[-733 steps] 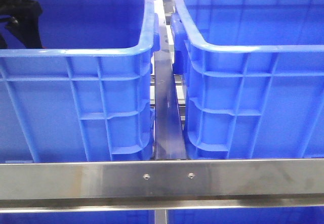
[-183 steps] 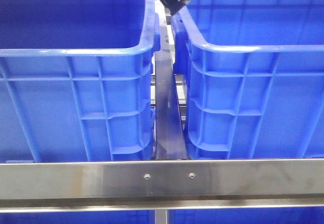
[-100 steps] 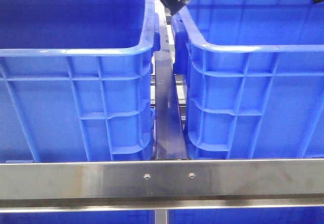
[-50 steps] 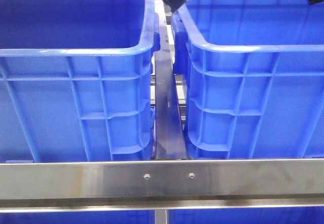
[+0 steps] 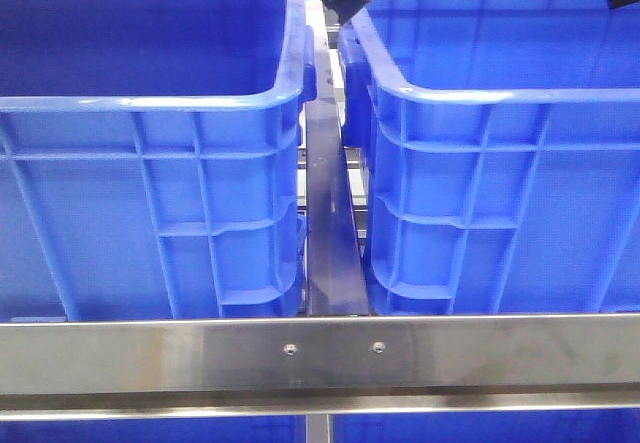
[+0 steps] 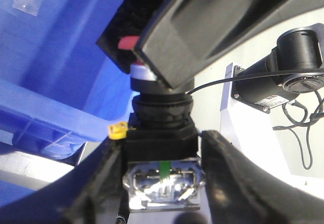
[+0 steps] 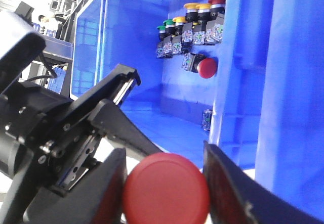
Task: Pick red and yellow buttons and place in box
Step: 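Open the left gripper and pull the red button away with the right gripper, then move the red button with the right gripper over the empty bin and lower it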
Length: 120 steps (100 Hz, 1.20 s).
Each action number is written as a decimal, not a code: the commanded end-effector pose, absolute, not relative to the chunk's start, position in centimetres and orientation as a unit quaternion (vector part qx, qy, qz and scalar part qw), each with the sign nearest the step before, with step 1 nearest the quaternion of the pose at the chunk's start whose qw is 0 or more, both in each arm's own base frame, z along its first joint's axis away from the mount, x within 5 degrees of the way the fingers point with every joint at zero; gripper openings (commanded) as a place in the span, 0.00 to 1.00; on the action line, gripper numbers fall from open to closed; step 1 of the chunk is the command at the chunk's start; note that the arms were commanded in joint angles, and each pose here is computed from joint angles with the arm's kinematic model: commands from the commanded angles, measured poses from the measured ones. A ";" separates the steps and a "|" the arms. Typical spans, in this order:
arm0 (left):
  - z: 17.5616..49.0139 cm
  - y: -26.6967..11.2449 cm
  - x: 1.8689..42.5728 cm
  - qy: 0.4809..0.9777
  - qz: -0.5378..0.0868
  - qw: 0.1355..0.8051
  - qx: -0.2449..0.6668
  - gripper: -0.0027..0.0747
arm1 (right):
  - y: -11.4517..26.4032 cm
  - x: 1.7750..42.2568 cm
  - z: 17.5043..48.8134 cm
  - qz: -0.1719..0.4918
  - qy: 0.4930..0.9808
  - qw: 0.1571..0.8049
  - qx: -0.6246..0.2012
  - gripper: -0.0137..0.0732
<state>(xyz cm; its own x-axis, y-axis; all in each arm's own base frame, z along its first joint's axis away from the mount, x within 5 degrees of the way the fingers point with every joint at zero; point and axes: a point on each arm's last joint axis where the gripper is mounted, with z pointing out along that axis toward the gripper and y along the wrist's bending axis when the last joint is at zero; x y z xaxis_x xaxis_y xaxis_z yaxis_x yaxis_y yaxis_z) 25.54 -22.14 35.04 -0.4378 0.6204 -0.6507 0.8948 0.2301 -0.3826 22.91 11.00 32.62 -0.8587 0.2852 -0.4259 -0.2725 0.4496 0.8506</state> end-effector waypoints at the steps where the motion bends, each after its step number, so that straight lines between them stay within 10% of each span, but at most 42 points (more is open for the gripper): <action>1: 37.7 -22.2 24.2 0.740 -0.403 0.211 0.496 0.53 | 11.2 22.6 34.7 0.557 0.781 0.283 0.000 0.42; 74: 38.0 -20.7 25.1 0.750 -0.395 0.214 0.486 0.55 | 9.1 23.3 34.7 0.546 0.780 0.305 0.027 0.43; 120: 38.1 -20.8 25.1 0.748 -0.399 0.215 0.484 0.51 | 2.7 26.1 36.8 0.377 0.790 0.482 0.010 0.43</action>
